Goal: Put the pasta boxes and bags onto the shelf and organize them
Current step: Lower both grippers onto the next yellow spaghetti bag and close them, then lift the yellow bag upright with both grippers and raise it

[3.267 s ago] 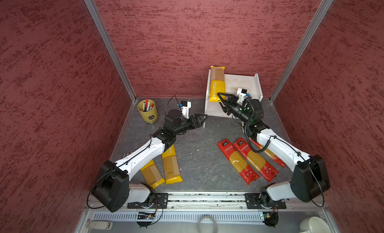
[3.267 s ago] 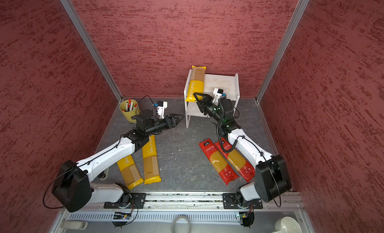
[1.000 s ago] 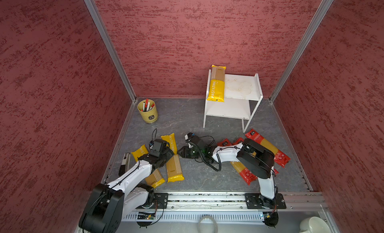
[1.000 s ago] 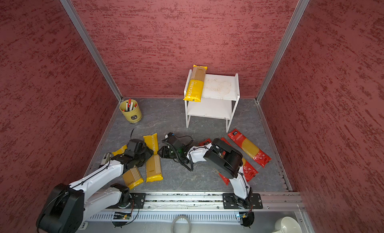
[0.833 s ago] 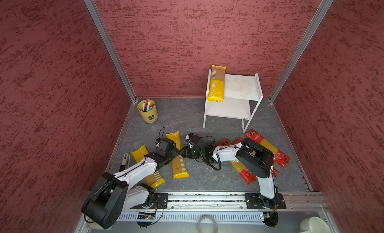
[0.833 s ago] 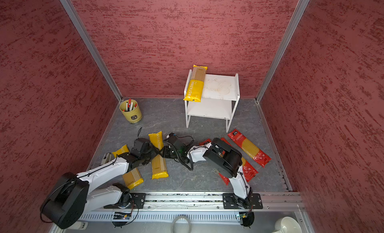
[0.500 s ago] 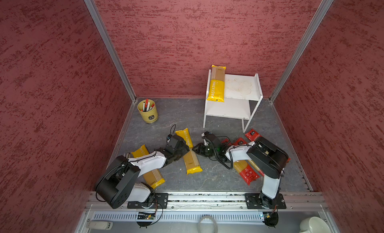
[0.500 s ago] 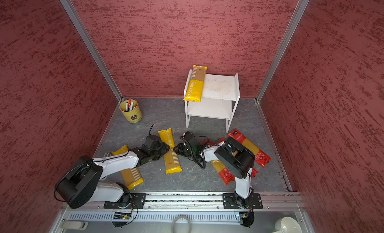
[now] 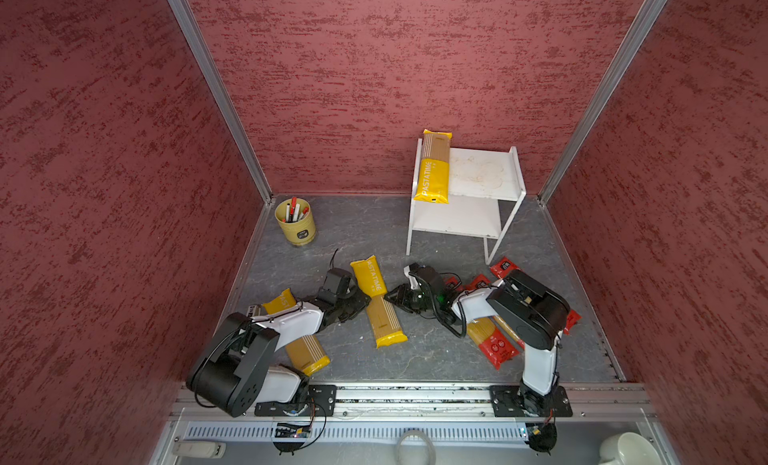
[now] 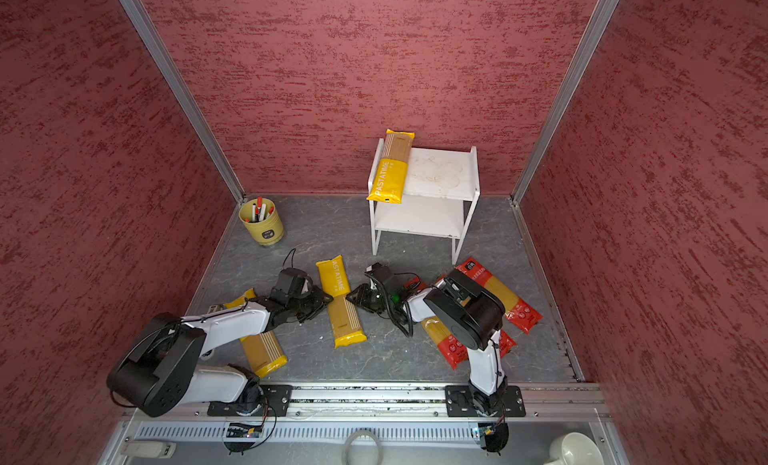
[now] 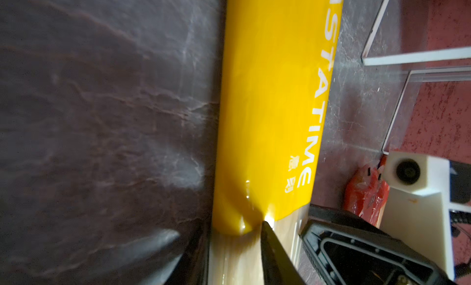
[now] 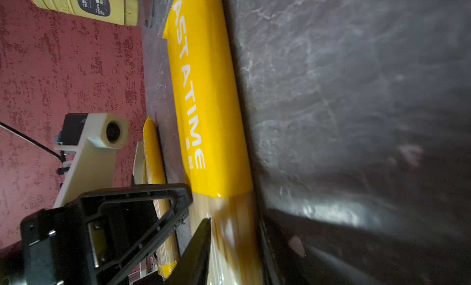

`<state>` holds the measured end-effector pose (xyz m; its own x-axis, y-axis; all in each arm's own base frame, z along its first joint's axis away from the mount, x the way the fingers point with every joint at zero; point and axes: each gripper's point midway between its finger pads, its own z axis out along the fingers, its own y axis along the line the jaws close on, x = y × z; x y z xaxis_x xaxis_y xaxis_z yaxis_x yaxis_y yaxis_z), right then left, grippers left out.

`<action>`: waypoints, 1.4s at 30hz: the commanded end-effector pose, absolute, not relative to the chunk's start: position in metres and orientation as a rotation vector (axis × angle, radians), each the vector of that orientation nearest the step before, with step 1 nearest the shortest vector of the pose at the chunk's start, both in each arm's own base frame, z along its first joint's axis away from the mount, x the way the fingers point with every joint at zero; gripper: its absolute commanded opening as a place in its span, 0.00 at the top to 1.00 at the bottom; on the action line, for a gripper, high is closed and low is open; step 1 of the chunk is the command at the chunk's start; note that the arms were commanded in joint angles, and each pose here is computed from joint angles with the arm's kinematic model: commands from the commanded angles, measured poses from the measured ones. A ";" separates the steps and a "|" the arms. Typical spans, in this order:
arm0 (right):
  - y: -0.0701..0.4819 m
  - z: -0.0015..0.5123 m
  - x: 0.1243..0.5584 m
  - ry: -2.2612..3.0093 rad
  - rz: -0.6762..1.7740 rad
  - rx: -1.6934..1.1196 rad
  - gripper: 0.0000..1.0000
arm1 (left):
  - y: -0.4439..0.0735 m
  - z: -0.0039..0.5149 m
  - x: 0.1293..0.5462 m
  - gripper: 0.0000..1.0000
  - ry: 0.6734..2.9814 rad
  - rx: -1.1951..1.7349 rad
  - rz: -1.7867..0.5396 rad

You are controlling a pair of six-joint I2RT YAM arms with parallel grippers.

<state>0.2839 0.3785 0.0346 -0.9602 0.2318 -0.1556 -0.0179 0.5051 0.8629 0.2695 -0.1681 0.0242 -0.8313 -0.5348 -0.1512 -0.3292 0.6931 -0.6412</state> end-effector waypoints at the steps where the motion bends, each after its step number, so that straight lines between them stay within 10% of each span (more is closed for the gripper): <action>1: 0.396 0.036 0.278 2.475 1.556 0.177 0.70 | -0.174 0.013 0.263 0.75 2.606 -0.683 -0.932; 15: 0.391 0.094 0.284 2.160 1.710 0.128 0.98 | -0.171 0.041 0.274 0.81 2.544 -0.676 -0.983; 42: 0.347 0.304 0.262 1.440 1.651 -0.361 1.00 | -0.154 0.273 0.295 0.34 1.774 -0.071 -1.294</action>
<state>0.2735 0.3584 0.2023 -0.7492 0.3192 -0.5804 -0.5280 0.2412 0.8143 0.3029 -0.1459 0.2524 -0.6261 -0.5407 -0.5619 0.3135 0.4853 -0.8162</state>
